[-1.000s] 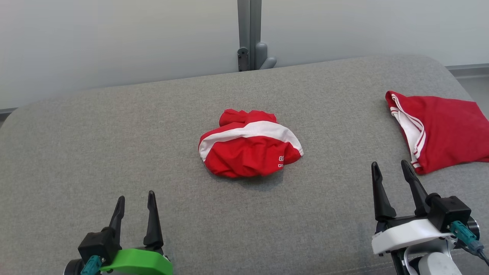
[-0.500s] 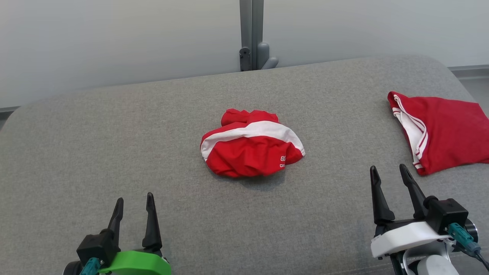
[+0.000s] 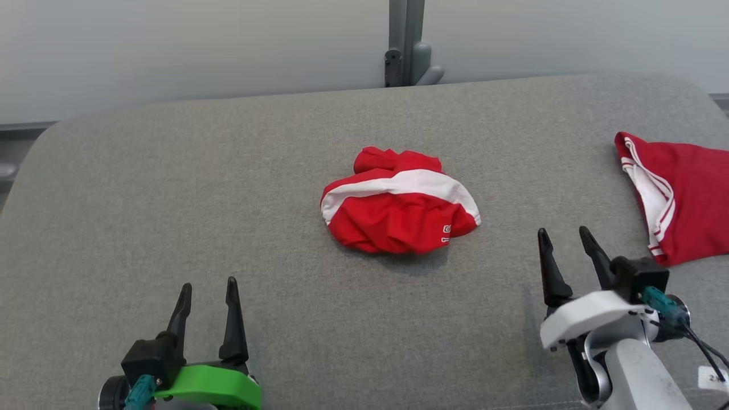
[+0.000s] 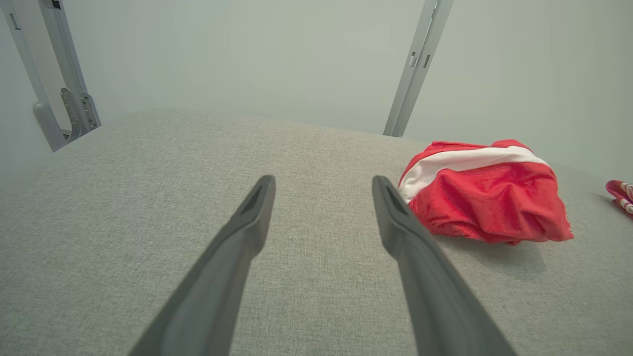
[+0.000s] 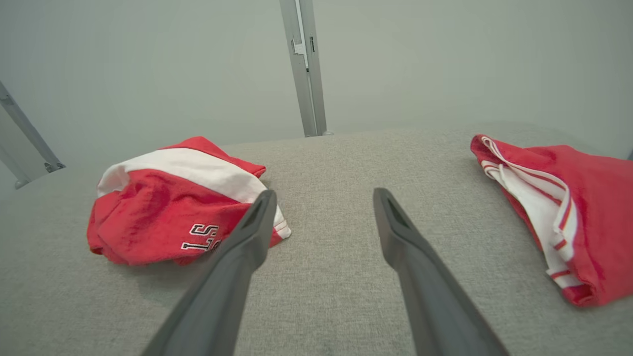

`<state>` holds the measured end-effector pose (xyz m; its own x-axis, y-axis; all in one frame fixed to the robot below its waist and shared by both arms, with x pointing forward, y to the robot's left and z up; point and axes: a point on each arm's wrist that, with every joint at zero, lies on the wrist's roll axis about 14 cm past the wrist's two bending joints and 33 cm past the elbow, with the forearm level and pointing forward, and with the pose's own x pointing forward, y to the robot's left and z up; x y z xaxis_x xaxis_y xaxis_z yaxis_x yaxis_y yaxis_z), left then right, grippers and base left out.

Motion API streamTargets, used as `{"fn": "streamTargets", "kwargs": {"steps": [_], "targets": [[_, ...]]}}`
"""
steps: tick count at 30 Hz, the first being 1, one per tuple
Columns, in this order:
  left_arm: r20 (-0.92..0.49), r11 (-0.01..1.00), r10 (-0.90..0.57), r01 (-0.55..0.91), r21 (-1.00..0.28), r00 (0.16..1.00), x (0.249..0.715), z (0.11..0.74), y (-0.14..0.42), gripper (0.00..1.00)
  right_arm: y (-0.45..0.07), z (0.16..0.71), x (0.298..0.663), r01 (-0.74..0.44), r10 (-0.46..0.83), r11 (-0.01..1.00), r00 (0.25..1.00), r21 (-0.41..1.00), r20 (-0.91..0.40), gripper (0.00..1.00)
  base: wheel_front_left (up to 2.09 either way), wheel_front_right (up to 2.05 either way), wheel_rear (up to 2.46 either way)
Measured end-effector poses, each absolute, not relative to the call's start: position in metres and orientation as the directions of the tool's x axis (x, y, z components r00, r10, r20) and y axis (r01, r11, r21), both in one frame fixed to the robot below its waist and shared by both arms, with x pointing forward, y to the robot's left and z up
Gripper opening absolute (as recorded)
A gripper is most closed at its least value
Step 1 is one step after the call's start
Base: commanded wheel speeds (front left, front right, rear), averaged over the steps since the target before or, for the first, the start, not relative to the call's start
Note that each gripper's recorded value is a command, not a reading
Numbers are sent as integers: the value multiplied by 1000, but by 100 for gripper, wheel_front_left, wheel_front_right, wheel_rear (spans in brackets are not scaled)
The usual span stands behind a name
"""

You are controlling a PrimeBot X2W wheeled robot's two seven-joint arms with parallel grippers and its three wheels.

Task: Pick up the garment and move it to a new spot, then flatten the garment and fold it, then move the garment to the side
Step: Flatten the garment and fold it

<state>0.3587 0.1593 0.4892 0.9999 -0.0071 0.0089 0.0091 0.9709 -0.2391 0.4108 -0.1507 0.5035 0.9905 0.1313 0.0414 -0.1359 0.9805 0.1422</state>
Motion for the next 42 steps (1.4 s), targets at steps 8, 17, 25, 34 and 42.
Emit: {"fn": "streamTargets", "kwargs": {"steps": [8,17,25,34,42], "targets": [[-1,971,51,-50,-232,999,363,487,179,100,-116,466,462,-192,211,969,970,154,-120,100,0,0,0],[-27,961,163,-165,-221,986,353,481,213,100,-79,411,486,-266,295,955,903,132,-314,100,0,0,0],[-49,948,236,-241,-209,970,341,476,233,100,-51,396,494,-305,344,938,874,162,-343,0,0,0,0],[-51,952,216,-222,-213,975,348,475,227,100,-73,422,513,-294,313,949,913,109,-261,0,0,0,0],[-45,961,154,-161,-227,987,360,475,207,100,-138,460,513,-234,229,972,964,-20,-137,0,0,0,0]]}}
